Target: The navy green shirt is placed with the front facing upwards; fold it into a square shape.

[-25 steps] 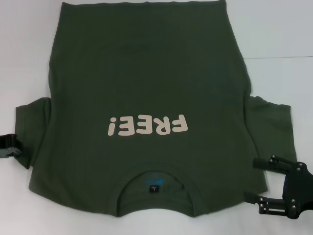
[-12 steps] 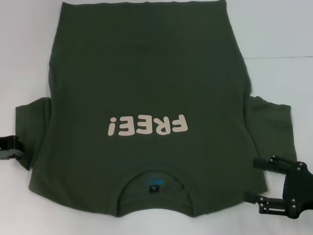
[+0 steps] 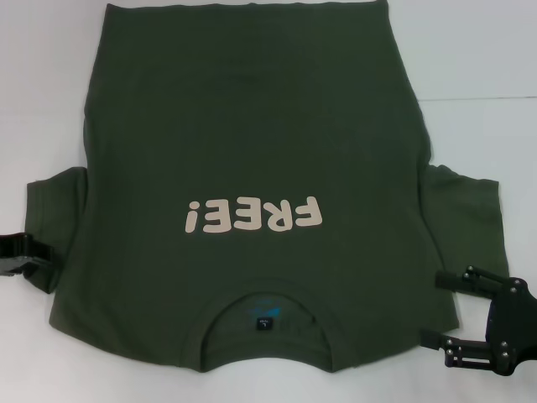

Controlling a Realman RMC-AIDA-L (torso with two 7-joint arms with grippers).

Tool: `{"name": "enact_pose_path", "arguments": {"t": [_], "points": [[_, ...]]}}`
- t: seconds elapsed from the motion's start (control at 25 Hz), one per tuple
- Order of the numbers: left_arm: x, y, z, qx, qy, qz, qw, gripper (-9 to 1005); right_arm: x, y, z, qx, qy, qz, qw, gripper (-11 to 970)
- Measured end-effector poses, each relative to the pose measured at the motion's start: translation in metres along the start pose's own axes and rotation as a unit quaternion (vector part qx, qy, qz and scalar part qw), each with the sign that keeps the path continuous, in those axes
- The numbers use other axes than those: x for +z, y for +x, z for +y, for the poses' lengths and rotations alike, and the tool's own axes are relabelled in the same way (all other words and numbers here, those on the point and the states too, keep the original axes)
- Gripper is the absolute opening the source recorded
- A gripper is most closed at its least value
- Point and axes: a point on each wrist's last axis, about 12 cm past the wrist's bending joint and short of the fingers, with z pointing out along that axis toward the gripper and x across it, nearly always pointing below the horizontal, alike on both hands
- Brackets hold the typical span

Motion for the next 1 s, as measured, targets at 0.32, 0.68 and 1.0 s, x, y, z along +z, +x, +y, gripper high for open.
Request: {"name": "enact_pose_path", "arguments": {"t": [0.32, 0.68, 1.0], "points": [[0.0018, -0.0011, -0.0027, 0.009, -0.004, 0.006, 1.000, 355, 0.0004, -0.0005, -0.0004, -0.001, 0.000, 0.000, 1.000, 915], [0.0027, -0.0017, -0.0046, 0.014, -0.010, 0.015, 1.000, 359, 0.0008, -0.0008, -0.0006, -0.001, -0.001, 0.000, 1.000, 914], [0.0027, -0.0018, -0.0051, 0.012, -0.009, 0.016, 1.000, 322, 0.0008, -0.0008, -0.0006, -0.001, -0.001, 0.000, 1.000, 913]]}}
